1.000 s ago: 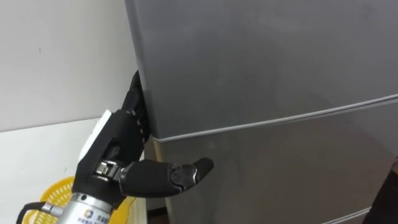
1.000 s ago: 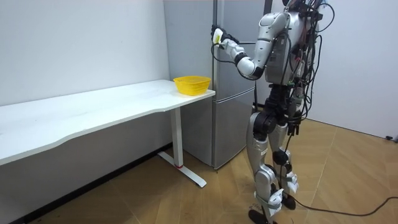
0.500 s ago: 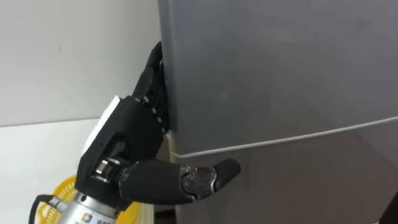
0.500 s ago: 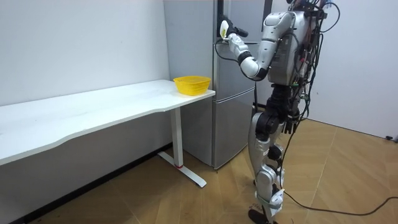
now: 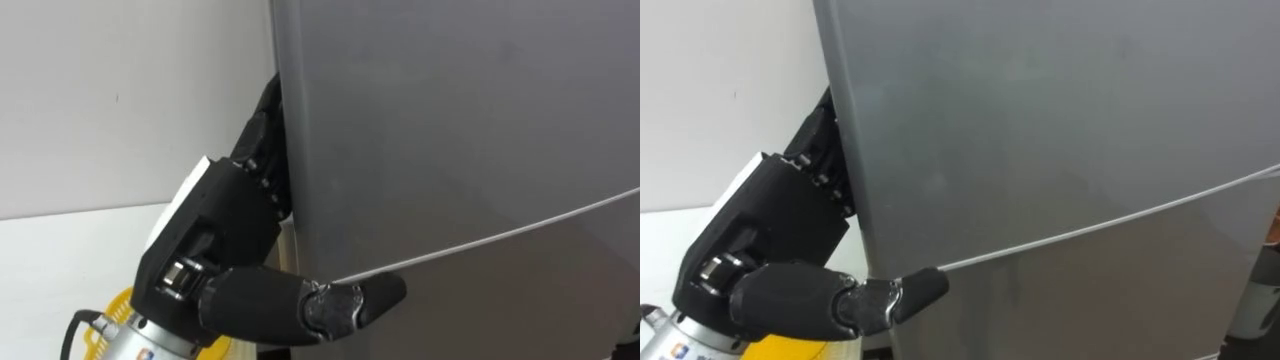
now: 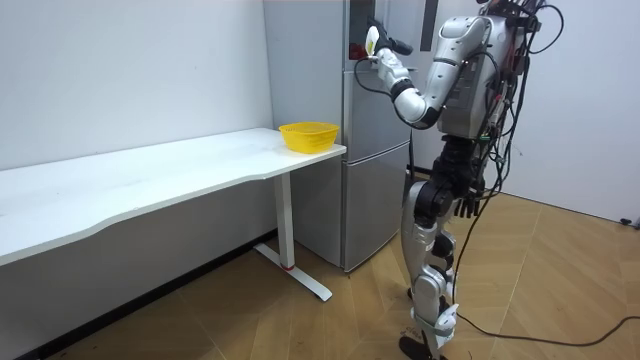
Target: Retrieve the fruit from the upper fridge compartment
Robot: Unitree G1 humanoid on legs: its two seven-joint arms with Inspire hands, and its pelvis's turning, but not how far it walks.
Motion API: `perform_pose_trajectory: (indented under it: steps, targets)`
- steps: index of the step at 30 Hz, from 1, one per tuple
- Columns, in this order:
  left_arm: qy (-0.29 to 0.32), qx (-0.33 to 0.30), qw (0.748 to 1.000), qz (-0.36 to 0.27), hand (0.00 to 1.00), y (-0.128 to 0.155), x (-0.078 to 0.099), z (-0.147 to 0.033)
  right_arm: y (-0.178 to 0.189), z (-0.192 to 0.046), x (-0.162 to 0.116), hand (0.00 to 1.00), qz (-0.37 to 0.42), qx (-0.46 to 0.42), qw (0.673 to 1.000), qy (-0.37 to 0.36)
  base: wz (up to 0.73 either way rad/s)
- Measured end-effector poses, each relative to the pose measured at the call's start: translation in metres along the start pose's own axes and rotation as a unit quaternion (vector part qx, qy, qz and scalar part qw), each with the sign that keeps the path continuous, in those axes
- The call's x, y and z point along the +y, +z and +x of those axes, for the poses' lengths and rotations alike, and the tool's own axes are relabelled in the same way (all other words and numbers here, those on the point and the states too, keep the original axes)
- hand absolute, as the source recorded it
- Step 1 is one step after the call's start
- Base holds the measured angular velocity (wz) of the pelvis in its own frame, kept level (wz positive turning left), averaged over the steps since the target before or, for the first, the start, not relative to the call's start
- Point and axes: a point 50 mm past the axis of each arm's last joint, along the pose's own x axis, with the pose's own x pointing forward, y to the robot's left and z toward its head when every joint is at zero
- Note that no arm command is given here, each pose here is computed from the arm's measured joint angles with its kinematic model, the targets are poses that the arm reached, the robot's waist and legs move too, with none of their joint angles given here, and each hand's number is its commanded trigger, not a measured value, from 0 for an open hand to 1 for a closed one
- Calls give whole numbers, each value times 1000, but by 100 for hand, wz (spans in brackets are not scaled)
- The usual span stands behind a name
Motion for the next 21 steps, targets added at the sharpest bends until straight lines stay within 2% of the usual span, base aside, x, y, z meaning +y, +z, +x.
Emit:
perform_pose_trajectory:
  steps: [13, 21]
  targets:
    - [-74, -35, 995, -57, 0, 7, -9, 0, 1, 0, 1, 0, -19, -5, 1000, -4, 1]
    - [-137, -74, 982, -108, 0, 14, -20, -1, 0, 0, 1, 0, -19, -5, 1000, -10, 0]
